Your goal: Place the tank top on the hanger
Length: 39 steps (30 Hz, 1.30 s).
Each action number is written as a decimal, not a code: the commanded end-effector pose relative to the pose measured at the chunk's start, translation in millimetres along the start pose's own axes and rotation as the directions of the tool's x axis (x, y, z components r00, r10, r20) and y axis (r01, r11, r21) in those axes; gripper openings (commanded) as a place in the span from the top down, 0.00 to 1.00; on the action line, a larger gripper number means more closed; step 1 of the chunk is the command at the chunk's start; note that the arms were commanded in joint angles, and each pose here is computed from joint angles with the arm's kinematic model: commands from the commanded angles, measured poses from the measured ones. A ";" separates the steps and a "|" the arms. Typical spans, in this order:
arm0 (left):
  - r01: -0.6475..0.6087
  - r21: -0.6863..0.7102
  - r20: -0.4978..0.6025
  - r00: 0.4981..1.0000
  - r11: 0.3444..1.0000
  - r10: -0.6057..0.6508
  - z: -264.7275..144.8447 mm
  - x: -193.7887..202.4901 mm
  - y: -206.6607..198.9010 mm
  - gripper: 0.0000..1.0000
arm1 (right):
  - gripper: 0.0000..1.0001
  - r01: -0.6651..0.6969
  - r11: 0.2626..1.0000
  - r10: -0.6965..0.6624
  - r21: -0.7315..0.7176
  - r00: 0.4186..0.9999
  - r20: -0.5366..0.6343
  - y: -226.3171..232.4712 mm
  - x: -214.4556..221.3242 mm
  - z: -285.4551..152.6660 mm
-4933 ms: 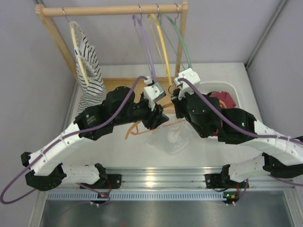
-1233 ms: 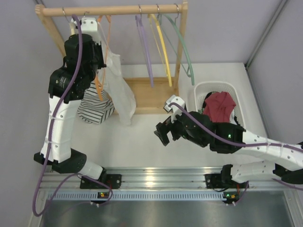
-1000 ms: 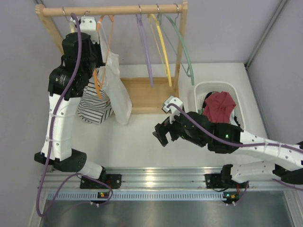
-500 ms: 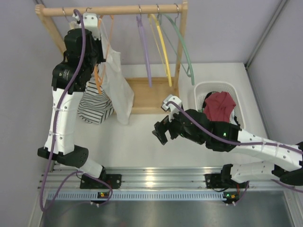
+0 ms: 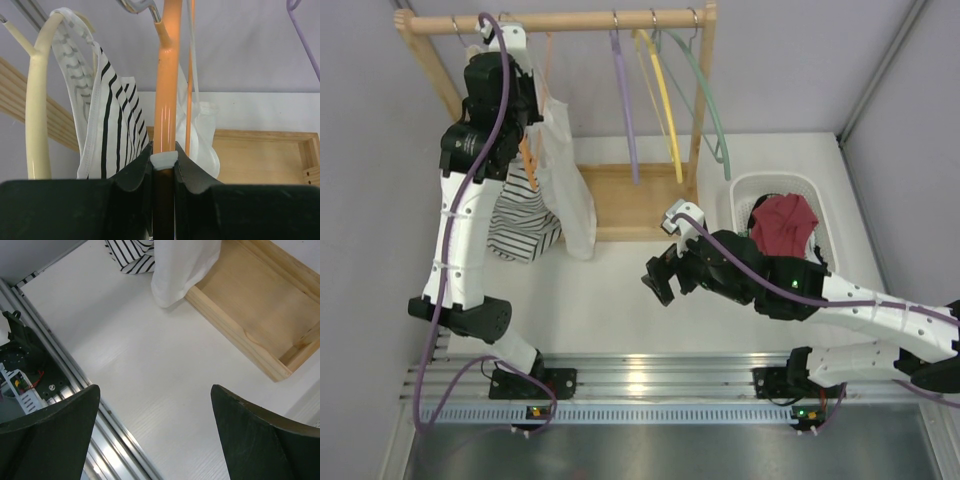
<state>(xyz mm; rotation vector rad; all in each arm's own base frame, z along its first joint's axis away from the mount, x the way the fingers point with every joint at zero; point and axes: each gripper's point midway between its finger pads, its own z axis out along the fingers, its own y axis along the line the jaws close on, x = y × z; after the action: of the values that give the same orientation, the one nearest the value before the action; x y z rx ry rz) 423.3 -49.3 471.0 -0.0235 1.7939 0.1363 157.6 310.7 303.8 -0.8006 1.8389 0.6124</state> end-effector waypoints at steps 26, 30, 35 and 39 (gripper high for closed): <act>0.095 0.001 0.130 0.987 0.995 -0.095 9.5 -36.6 12.3 0.96 | 0.09 -0.028 1.000 0.028 0.008 1.000 0.014 -1.2 -7.9 1.8; 0.115 0.015 0.154 0.981 0.993 -0.116 -4.4 -42.5 14.6 0.77 | 0.09 -0.033 0.999 0.033 0.012 0.999 0.010 -2.0 -6.9 1.7; 0.127 0.042 0.170 0.977 0.991 -0.132 -19.7 -47.4 14.7 0.64 | 0.08 -0.039 0.999 0.039 0.016 0.999 0.008 -2.3 -7.4 0.5; 0.138 0.085 0.183 0.971 0.987 -0.151 -32.5 -51.0 11.0 0.57 | 0.08 -0.049 0.999 0.049 0.022 0.999 0.009 -3.4 -8.2 -1.3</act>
<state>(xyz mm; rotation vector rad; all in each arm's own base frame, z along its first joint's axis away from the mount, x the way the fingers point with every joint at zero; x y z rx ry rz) 421.9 -43.7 484.9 -0.0721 1.7391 0.0433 156.5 310.6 296.7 -0.7933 1.8735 0.6090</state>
